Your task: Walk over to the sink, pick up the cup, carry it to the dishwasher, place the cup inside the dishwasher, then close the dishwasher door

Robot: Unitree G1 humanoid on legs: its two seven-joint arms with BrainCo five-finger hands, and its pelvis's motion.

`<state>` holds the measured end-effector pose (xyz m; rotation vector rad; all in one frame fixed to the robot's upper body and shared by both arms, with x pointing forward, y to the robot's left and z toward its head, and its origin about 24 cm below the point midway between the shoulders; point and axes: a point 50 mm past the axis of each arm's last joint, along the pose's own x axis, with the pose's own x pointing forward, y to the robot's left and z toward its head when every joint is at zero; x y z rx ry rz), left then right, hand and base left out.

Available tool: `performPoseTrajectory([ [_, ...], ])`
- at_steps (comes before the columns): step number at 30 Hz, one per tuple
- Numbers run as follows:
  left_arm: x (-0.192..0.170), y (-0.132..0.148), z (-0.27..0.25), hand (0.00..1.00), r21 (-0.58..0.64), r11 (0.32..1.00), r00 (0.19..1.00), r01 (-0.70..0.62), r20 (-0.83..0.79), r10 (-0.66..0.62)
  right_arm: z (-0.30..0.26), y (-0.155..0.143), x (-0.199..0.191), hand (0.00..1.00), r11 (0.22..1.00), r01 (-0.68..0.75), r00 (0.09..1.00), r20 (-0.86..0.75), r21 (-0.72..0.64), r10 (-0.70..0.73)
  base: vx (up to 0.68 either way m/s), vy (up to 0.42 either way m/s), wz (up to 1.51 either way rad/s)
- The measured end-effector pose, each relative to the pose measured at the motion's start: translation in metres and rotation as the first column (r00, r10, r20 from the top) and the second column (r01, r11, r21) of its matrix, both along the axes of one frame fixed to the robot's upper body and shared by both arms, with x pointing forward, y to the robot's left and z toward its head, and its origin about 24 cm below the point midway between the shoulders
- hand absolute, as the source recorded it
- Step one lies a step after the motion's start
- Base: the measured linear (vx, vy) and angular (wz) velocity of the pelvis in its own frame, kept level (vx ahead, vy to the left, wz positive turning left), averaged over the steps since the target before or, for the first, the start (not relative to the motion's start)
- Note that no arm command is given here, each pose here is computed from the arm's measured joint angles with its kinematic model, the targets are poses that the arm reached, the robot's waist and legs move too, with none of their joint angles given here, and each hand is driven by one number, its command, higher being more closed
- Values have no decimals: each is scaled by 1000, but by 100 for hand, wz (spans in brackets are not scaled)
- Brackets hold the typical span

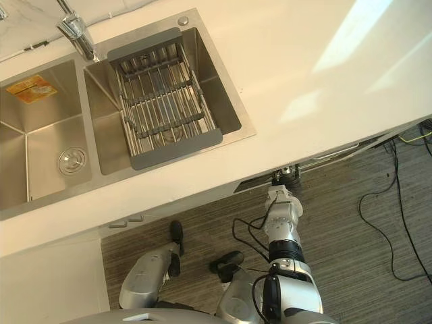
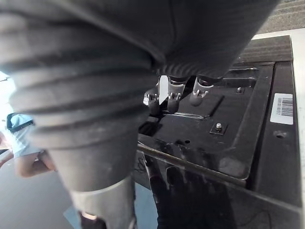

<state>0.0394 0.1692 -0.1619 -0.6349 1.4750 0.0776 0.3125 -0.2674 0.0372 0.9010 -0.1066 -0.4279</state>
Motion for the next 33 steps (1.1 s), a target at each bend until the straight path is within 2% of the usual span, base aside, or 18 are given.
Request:
performPoseTrajectory([
  [3,11,0,3,0,-42,999,998,-2,61,5,-1,13,4,0,993,-91,996,-30,-74,89,-56,-71,-3],
  [5,8,0,2,0,-55,998,999,8,54,-5,-9,34,5,0,959,-224,973,-86,-171,212,-62,-53,-21],
  [7,4,1,-1,0,-57,998,999,6,33,-5,-27,49,-4,0,938,-296,951,-141,-181,273,-41,-35,-26],
  [10,-7,-1,-4,0,-65,998,1000,-8,-17,7,-81,73,-40,0,925,-371,890,-315,-83,329,-8,-15,-18],
  [14,-20,10,-5,0,-53,998,995,-34,-91,29,-143,81,-106,0,888,-461,733,-568,-11,374,78,38,-15],
  [17,-23,21,-4,0,-26,999,990,-30,-139,26,-155,77,-126,0,875,-483,678,-644,-26,355,134,79,-1],
  [22,-36,28,-7,0,60,998,989,30,-144,-21,-166,58,-150,0,892,-436,600,-778,-122,187,156,124,16],
  [25,-30,33,-6,0,92,995,994,23,-113,-13,-176,50,-170,0,920,-383,543,-827,-86,149,228,48,107],
  [30,-20,50,-4,0,159,986,993,49,-114,-31,-184,55,-185,0,919,-392,482,-860,-42,167,133,-145,150],
  [31,-22,56,-3,0,186,982,993,23,-117,-1,-189,63,-190,0,920,-391,450,-872,2,194,152,-374,66],
  [33,-26,49,-5,0,175,984,992,-24,-115,45,-188,61,-184,0,919,-393,443,-873,14,203,151,-303,27],
])
